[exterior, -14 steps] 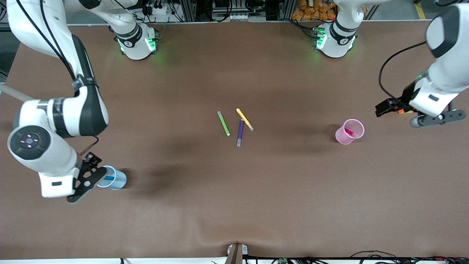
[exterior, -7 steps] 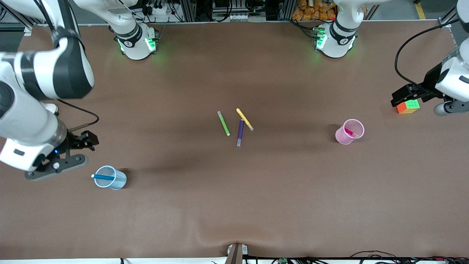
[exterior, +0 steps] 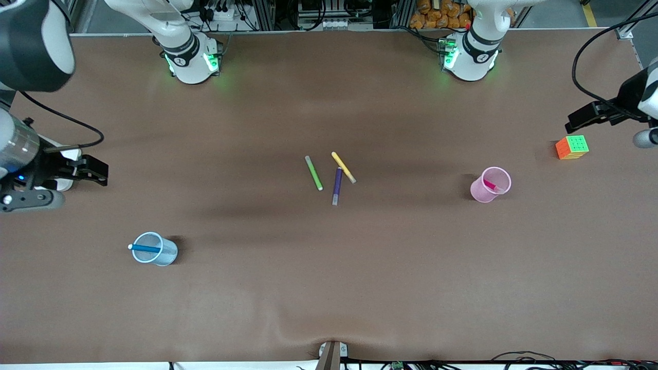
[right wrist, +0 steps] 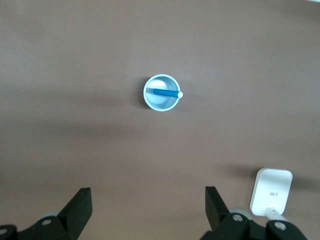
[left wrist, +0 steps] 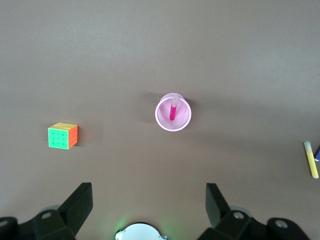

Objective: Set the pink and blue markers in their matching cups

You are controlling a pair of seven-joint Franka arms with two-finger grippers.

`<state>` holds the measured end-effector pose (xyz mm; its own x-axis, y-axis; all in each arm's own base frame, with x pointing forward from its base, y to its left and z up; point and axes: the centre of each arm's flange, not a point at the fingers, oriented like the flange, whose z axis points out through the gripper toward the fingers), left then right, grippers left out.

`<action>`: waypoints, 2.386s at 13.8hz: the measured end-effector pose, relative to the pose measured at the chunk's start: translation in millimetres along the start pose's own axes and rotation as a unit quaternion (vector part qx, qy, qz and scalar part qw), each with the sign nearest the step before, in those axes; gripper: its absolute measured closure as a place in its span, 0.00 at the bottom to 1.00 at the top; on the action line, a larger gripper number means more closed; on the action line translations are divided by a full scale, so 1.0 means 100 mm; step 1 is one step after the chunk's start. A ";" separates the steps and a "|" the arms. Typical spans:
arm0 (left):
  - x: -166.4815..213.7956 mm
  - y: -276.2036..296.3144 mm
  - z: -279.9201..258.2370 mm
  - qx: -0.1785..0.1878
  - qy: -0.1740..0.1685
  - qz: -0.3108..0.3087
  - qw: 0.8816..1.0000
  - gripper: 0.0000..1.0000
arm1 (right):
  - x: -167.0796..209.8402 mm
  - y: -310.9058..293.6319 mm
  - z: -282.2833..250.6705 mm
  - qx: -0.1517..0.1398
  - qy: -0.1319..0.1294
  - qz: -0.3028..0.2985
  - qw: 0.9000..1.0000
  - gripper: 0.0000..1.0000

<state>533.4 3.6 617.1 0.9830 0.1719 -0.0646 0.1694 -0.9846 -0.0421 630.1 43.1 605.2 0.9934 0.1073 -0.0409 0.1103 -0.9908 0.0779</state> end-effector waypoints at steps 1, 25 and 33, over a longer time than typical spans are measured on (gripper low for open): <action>-0.02 0.00 -0.03 0.000 0.003 0.008 1.000 0.00 | -0.06 0.05 -0.04 0.017 0.002 0.011 1.000 0.00; -0.16 0.11 -0.32 -0.008 0.050 0.036 0.998 0.00 | -0.74 0.58 -0.18 0.046 0.031 0.070 0.996 0.00; -0.19 0.22 -0.31 -0.011 0.042 0.050 0.998 0.00 | -0.75 0.58 -0.17 0.045 0.028 0.067 0.996 0.00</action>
<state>520.7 -22.2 648.5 0.9973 0.0714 0.0170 0.0716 -0.9973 -0.0174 562.6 -20.9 630.1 0.9995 -0.0238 0.0193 -0.0236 -0.9997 -0.0108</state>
